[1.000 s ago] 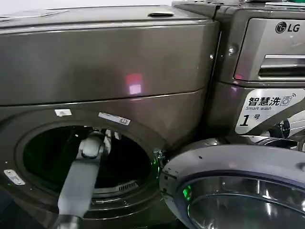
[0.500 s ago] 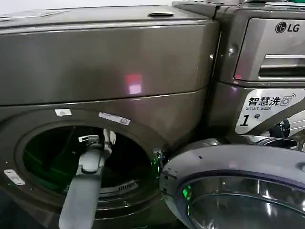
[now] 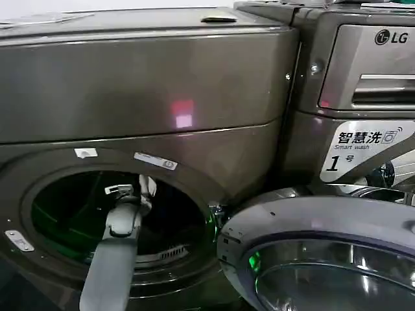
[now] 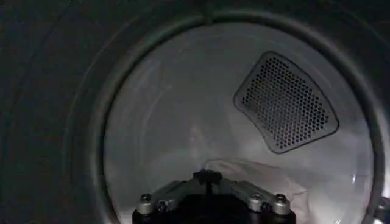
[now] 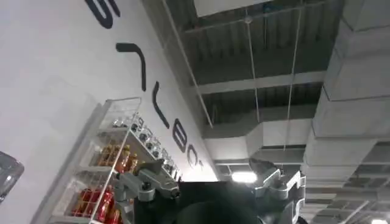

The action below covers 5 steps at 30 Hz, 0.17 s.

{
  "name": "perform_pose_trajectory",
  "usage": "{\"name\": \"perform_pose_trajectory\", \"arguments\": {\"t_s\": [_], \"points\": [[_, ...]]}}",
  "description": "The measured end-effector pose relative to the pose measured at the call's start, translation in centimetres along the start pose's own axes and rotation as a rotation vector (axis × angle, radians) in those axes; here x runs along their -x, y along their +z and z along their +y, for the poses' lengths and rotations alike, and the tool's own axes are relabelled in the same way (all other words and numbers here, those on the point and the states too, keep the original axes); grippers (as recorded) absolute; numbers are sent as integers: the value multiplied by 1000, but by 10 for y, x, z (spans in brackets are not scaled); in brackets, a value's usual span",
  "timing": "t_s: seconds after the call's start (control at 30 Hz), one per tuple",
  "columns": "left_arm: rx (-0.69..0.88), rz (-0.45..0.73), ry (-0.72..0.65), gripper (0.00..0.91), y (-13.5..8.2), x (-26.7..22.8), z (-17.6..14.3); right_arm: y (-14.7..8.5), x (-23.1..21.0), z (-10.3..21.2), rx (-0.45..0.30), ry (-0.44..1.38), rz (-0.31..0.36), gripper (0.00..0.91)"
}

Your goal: Grasp the clothes from the dryer.

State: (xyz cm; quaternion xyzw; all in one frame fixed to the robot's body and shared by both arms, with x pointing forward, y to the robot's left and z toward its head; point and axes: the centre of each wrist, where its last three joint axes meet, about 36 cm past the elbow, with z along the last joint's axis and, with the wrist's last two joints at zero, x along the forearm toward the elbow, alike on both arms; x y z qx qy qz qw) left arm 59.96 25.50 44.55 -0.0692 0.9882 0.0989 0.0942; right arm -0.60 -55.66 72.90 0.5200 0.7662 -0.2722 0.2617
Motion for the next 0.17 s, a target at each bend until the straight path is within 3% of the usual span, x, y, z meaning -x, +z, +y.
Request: {"name": "perform_pose_trajectory", "arguments": {"t_s": [0.17], "points": [[-6, -3, 1, 0, -1, 2, 0, 0, -1, -1, -1, -1, 2, 907]]}}
